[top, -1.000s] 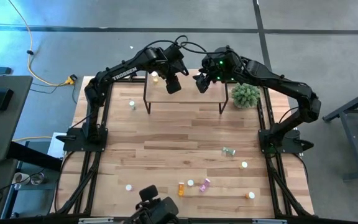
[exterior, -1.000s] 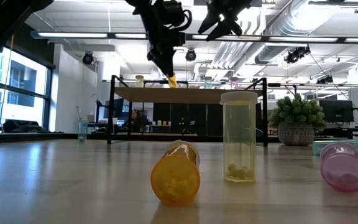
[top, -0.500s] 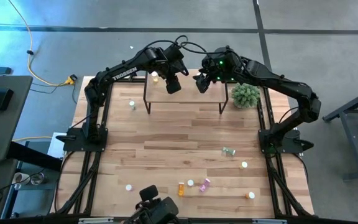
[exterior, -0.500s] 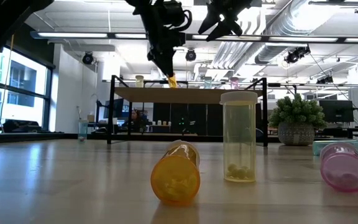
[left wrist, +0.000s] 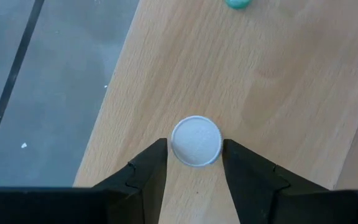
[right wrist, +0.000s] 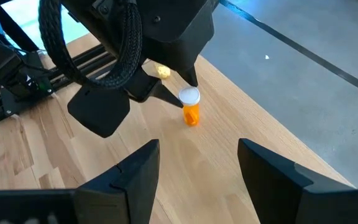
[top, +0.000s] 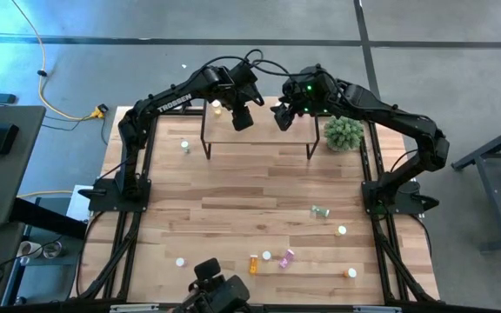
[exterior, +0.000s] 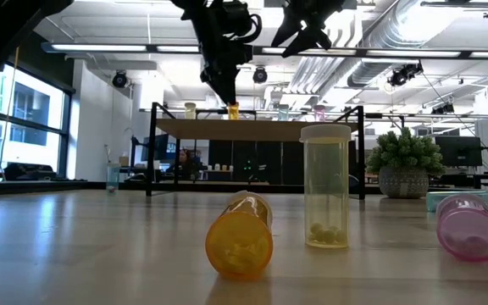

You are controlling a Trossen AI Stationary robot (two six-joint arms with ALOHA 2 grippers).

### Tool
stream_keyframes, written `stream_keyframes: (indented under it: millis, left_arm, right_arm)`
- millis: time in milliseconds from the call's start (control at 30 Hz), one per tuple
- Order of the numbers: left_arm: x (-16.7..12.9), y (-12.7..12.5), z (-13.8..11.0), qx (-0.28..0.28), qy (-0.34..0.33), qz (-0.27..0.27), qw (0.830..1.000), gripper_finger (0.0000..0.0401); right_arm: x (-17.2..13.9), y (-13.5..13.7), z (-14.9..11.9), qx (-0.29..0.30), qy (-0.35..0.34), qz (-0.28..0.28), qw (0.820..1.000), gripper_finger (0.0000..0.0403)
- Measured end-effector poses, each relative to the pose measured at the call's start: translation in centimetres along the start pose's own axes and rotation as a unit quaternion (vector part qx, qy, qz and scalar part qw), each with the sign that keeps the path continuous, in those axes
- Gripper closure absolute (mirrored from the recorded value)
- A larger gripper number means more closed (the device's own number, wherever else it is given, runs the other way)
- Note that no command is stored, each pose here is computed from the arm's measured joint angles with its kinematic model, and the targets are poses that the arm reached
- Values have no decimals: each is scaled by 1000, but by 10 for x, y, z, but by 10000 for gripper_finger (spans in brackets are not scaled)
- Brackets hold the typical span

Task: Pick and place medicine bottles onto shelf by color
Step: Put the top orange pill bottle on the shelf

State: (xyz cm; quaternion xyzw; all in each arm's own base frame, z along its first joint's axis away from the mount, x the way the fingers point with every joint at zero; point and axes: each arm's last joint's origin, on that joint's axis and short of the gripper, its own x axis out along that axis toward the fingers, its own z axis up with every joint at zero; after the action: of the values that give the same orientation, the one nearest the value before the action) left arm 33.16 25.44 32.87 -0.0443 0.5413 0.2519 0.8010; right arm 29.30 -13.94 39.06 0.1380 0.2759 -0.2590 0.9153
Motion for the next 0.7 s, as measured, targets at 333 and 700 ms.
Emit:
stream_keyframes:
  millis: [333, 700]
  left_arm:
    - [0, 1, 0, -1, 0, 15, 1000, 256]
    - [0, -3, 1, -11, -6, -9, 1000, 256]
  right_arm:
    - [0, 0, 0, 0, 2, 0, 1000, 195]
    - [0, 0, 0, 1, 2, 0, 1000, 195]
